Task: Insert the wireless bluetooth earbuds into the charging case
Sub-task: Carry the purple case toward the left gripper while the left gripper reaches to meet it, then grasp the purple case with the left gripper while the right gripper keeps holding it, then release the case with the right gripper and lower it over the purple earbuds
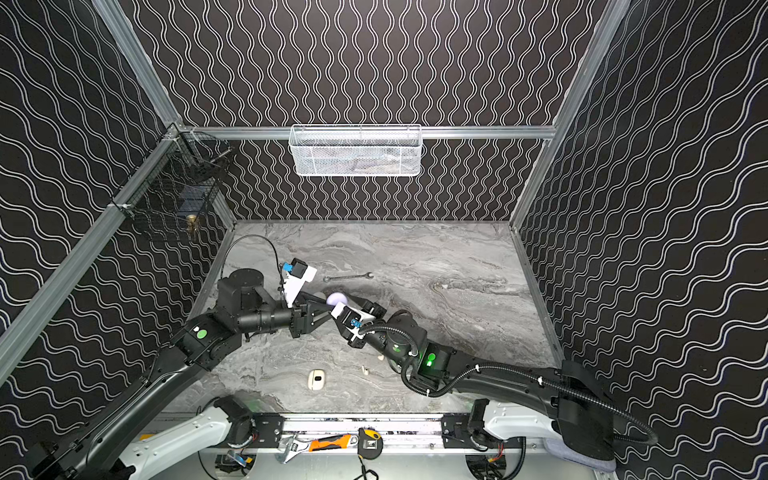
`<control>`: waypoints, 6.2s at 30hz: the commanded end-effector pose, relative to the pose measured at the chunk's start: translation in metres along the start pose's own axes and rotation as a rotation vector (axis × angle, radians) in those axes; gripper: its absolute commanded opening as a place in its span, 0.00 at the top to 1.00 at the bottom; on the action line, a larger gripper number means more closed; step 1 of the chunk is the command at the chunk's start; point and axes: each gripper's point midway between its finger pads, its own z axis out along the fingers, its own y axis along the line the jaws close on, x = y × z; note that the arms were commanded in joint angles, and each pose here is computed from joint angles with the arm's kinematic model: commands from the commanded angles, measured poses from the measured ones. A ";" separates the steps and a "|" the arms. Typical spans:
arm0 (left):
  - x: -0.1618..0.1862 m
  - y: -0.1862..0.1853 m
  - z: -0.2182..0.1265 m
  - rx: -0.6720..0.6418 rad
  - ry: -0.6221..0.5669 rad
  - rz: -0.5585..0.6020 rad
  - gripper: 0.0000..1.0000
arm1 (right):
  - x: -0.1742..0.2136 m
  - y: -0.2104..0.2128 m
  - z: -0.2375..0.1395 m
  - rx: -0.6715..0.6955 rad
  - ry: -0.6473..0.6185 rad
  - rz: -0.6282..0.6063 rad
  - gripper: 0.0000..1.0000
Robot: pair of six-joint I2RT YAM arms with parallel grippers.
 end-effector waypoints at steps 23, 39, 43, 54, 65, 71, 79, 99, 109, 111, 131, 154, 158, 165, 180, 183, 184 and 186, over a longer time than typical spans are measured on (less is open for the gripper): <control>0.002 -0.009 0.009 0.064 0.030 0.040 0.96 | -0.013 0.002 0.007 0.003 -0.020 -0.017 0.67; 0.030 0.009 0.001 0.038 -0.322 0.533 1.00 | -0.014 0.004 -0.048 -0.062 -0.130 0.176 0.23; 0.050 0.000 -0.012 0.066 -0.371 0.661 1.00 | -0.007 0.005 -0.045 -0.061 -0.098 0.186 0.29; 0.064 -0.004 -0.005 0.131 -0.324 0.720 1.00 | -0.001 0.023 -0.033 -0.139 -0.061 0.186 0.30; 0.068 -0.015 -0.009 0.188 -0.332 0.747 1.00 | 0.011 0.017 -0.023 -0.079 -0.019 0.171 0.30; 0.068 -0.023 -0.013 0.227 -0.351 0.756 1.00 | 0.018 0.008 -0.015 -0.015 0.012 0.169 0.33; 0.068 -0.027 -0.015 0.247 -0.359 0.762 1.00 | 0.014 -0.021 -0.014 0.104 -0.007 0.191 0.40; 0.051 -0.003 -0.009 0.136 -0.481 0.640 1.00 | 0.033 -0.068 -0.051 0.325 0.206 0.756 0.36; 0.032 0.016 0.000 0.106 -0.601 0.482 1.00 | 0.172 -0.031 -0.108 0.440 0.763 1.024 0.37; 0.036 0.021 0.003 0.095 -0.605 0.489 1.00 | 0.187 -0.018 -0.111 0.413 0.818 1.042 0.38; 0.058 0.019 -0.001 0.095 -0.616 0.628 1.00 | 0.270 0.036 -0.122 0.320 1.254 0.989 0.55; 0.056 0.015 -0.007 0.087 -0.625 0.646 1.00 | 0.288 0.029 -0.123 0.382 1.344 0.889 0.59; 0.056 0.015 -0.007 0.085 -0.623 0.649 1.00 | 0.294 0.026 -0.124 0.411 1.374 0.847 0.60; 0.055 0.014 -0.008 0.085 -0.629 0.651 1.00 | 0.297 0.024 -0.127 0.425 1.382 0.836 0.63; 0.055 0.012 -0.009 0.091 -0.633 0.653 1.00 | 0.301 0.025 -0.133 0.452 1.366 0.876 0.72; 0.054 0.012 -0.010 0.091 -0.635 0.653 1.00 | 0.302 0.024 -0.133 0.459 1.356 0.892 0.74; 0.055 0.011 -0.010 0.093 -0.634 0.654 1.00 | 0.302 0.024 -0.132 0.459 1.354 0.897 0.74; 0.055 0.011 -0.010 0.095 -0.634 0.654 1.00 | 0.302 0.026 -0.131 0.452 1.354 0.907 0.75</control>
